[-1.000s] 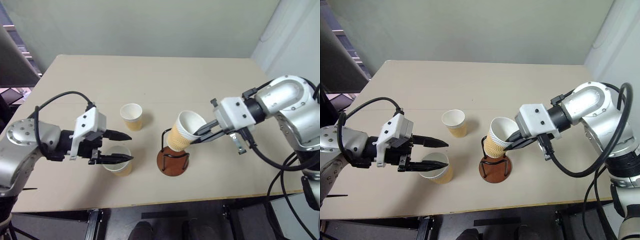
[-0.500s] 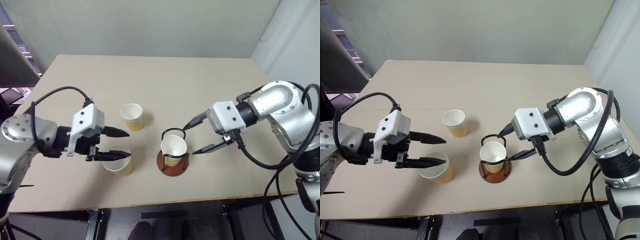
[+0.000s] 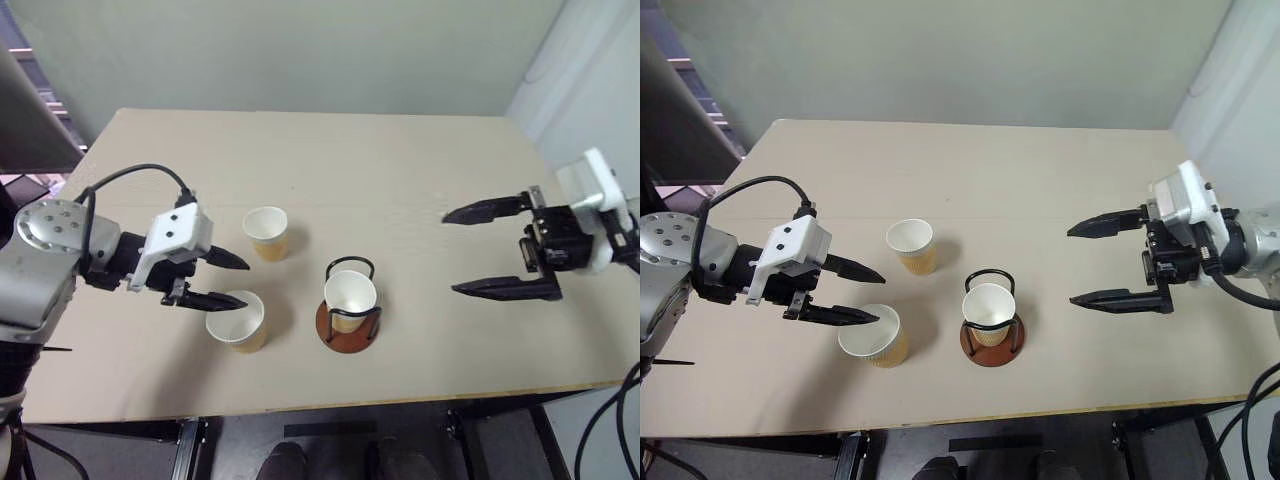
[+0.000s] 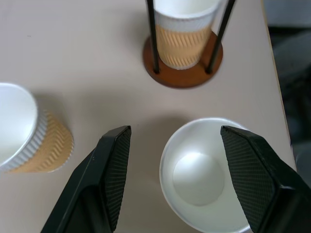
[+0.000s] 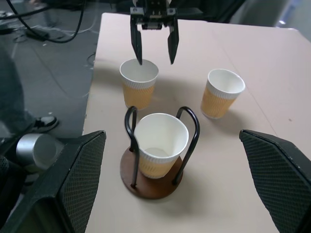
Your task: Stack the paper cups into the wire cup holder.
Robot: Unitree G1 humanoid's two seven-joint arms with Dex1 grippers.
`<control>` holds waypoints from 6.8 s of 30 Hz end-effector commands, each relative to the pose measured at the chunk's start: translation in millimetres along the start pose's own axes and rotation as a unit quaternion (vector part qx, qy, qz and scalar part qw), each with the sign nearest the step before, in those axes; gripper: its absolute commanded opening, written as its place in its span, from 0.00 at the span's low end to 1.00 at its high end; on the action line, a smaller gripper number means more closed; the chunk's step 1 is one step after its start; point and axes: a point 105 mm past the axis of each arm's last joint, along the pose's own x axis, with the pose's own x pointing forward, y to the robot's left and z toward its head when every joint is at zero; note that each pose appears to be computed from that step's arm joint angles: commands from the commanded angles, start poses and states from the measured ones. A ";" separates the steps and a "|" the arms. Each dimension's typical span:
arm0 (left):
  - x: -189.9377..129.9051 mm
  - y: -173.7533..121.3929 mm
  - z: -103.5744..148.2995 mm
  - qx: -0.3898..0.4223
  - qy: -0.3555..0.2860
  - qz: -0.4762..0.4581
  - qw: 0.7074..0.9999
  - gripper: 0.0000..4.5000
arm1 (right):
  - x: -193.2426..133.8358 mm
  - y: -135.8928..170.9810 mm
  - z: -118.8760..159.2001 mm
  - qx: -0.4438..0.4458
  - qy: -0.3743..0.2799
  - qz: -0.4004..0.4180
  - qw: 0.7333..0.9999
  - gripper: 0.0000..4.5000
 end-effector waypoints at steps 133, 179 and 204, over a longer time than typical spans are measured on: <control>79.2 146.4 18.1 0.039 0.070 0.134 0.988 1.00 | -41.2 40.4 -9.6 0.042 0.078 -0.206 0.975 1.00; 83.9 29.1 169.0 0.357 -0.146 -0.207 0.899 0.00 | -46.7 40.2 -18.1 0.021 0.105 -0.219 0.970 1.00; 74.9 6.8 178.9 0.452 -0.114 -0.240 0.851 0.00 | -41.1 37.8 -24.1 0.022 0.105 -0.233 0.967 1.00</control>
